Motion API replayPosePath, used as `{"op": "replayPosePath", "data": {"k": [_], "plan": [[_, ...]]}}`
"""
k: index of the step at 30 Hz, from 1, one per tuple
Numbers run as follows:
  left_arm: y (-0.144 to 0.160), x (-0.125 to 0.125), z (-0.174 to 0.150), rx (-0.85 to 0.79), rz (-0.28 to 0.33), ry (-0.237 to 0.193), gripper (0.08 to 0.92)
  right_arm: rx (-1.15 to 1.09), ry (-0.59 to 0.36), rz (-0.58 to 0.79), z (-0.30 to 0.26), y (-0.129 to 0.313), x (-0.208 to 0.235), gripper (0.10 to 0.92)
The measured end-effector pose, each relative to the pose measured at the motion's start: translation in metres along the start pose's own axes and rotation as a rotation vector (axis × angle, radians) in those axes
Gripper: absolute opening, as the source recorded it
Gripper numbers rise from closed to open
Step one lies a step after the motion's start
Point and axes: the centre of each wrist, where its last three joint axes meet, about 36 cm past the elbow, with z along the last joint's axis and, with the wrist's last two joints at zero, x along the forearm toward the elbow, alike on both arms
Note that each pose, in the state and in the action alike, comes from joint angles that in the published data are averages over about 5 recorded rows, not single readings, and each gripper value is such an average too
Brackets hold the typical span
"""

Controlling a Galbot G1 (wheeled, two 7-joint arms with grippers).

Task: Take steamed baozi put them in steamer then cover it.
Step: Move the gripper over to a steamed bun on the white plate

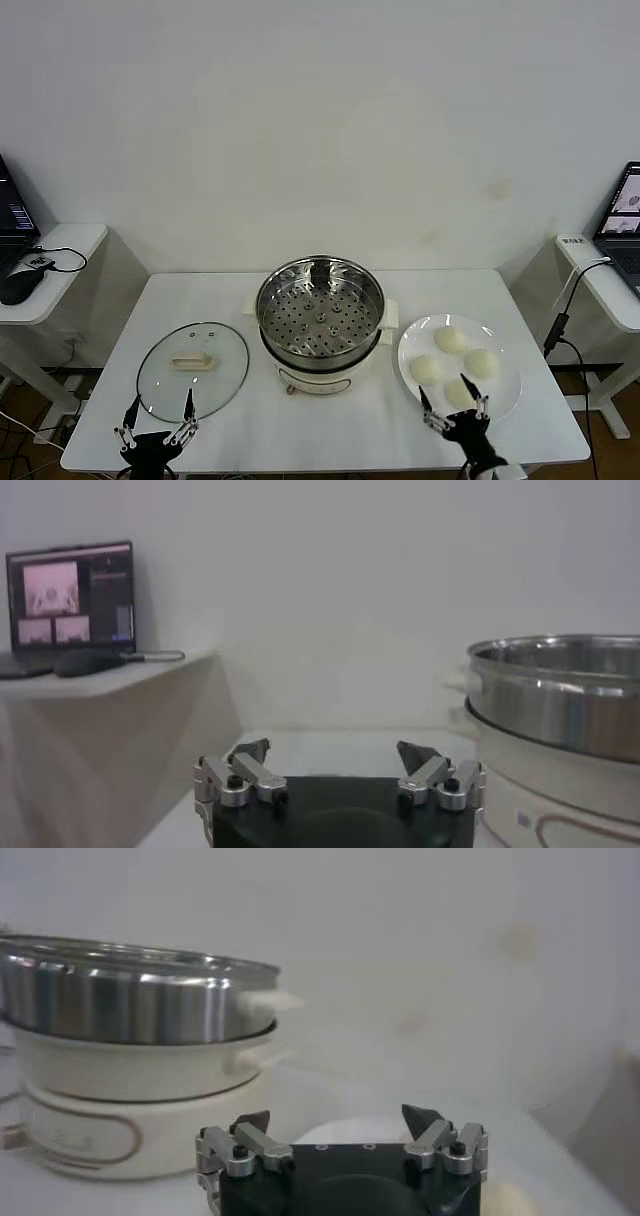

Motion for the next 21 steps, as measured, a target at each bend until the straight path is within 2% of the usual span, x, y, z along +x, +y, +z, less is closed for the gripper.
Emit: {"op": "replayPosePath", "data": {"k": [11,21], "plan": [[0.003,-0.014,-0.002,-0.062,-0.017,-0.080,0.823,0.402,0.079,-0.110,-0.024,-0.083,-0.050,0.823],[0.006,-0.026,-0.006,-0.106,-0.036,-0.135,0.823,0.676,0.186,-0.313,-0.063,-0.150,-0.118,0.823]]}}
